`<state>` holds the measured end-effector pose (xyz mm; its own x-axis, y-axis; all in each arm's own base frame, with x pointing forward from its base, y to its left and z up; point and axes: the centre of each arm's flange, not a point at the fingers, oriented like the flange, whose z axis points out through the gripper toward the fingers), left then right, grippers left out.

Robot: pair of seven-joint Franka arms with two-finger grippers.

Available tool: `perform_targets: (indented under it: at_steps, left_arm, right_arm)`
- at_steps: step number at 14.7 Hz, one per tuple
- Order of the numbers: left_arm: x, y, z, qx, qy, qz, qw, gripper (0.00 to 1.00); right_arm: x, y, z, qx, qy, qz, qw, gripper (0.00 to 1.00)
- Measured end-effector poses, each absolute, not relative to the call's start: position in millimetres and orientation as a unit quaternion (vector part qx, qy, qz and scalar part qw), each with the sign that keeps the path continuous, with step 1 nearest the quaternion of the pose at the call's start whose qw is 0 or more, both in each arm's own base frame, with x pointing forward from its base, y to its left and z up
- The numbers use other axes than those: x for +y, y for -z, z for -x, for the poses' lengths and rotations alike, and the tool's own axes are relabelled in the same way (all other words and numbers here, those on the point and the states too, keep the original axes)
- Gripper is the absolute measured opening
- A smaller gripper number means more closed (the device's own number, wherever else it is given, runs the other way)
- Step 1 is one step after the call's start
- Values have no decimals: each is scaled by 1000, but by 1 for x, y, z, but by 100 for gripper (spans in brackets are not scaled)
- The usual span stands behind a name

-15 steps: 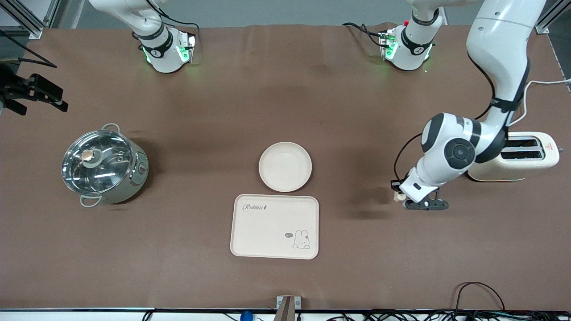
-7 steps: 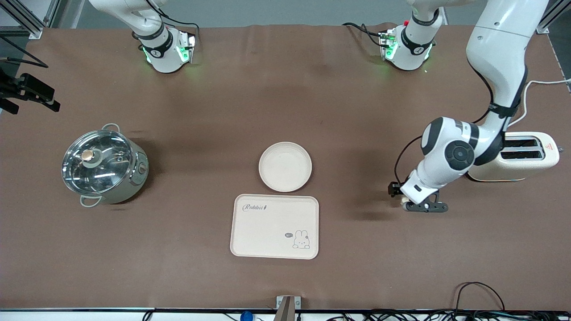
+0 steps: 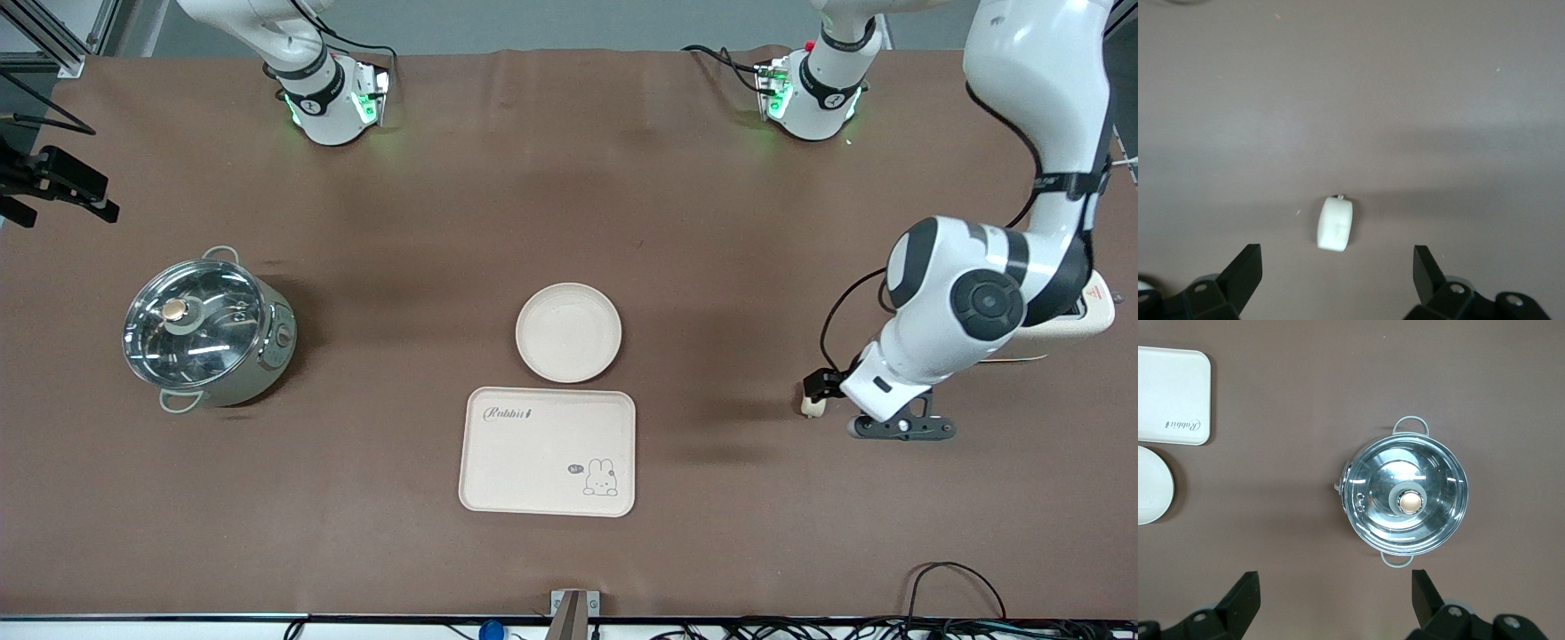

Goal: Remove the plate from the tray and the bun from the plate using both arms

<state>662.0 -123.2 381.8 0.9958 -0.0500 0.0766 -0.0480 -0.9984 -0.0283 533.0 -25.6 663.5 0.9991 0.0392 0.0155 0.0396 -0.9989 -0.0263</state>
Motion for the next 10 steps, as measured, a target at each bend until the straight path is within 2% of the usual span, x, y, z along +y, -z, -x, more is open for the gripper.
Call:
perform_targets:
  at_steps: [2,6,10]
  left_arm:
    - [-121,-443,-649,21,45,998,27,100]
    - [-115,-565,-597,8,40,998,53,100]
    - [-92,-612,-561,-3,25,999,43,100]
  right_arm:
    - [-25,-668,-533,-20,12,1000,13,100]
    - [-27,-665,-529,-23,-6,1000,14,100]
    - [-24,-665,-529,-27,-7,1000,14,100]
